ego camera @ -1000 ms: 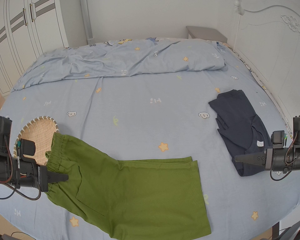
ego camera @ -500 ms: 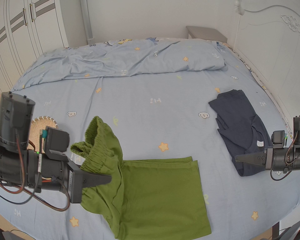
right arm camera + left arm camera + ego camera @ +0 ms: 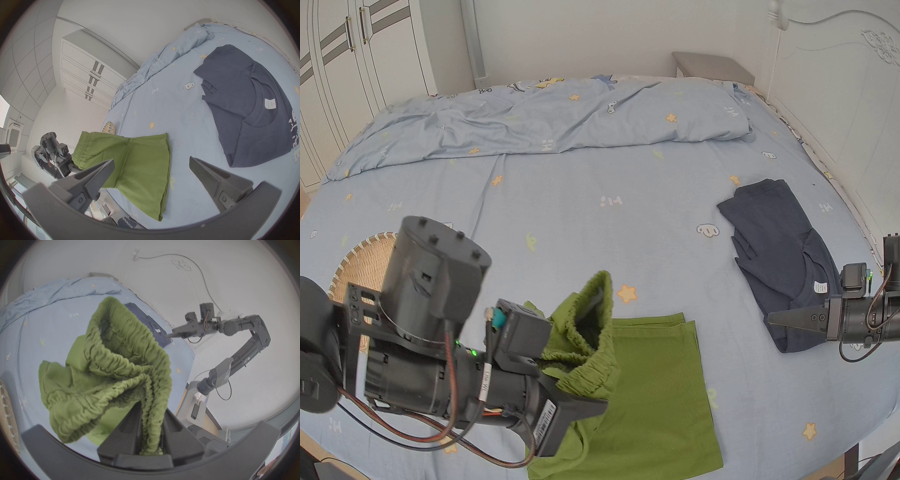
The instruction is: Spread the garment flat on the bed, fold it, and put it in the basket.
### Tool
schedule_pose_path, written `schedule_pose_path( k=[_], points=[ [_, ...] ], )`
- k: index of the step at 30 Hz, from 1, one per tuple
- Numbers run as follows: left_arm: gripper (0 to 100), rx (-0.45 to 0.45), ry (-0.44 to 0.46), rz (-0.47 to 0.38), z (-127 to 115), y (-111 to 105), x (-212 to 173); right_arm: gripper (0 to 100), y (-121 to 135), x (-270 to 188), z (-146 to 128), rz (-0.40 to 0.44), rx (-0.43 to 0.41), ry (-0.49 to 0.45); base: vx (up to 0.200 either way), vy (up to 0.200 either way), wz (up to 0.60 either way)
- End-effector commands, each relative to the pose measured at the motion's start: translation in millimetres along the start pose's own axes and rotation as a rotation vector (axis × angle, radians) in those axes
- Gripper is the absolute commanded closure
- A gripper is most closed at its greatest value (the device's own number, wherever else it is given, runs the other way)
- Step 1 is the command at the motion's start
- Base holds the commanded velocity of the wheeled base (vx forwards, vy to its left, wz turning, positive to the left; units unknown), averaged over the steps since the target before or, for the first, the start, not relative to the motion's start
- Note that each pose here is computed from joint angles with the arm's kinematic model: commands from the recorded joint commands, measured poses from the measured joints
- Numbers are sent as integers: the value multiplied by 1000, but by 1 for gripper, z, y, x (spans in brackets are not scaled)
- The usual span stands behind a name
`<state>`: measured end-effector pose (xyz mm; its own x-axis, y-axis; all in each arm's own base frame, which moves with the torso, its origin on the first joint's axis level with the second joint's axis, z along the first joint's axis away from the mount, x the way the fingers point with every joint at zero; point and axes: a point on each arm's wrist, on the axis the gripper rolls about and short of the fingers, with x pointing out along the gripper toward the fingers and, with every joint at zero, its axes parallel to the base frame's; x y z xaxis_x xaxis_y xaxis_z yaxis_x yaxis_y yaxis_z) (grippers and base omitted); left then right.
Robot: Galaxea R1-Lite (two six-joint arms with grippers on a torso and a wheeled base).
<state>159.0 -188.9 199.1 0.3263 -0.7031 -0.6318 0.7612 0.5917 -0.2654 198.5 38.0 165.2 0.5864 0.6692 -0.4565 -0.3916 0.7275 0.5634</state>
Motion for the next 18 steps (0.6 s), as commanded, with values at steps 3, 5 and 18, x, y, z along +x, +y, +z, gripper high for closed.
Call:
schedule_pose_path(
  k=[3, 5, 18],
  points=[
    [100, 13, 85, -20, -7, -6, 26, 0, -1, 2, -1, 1, 3, 9, 0, 0, 0],
    [100, 20, 94, -27, -8, -6, 41, 0, 0, 2, -2, 4, 1, 11, 0, 0, 0],
    [0, -12, 13, -22, -5, -12, 77, 0, -1, 4, -3, 4, 4, 19, 0, 0, 0]
  ],
)
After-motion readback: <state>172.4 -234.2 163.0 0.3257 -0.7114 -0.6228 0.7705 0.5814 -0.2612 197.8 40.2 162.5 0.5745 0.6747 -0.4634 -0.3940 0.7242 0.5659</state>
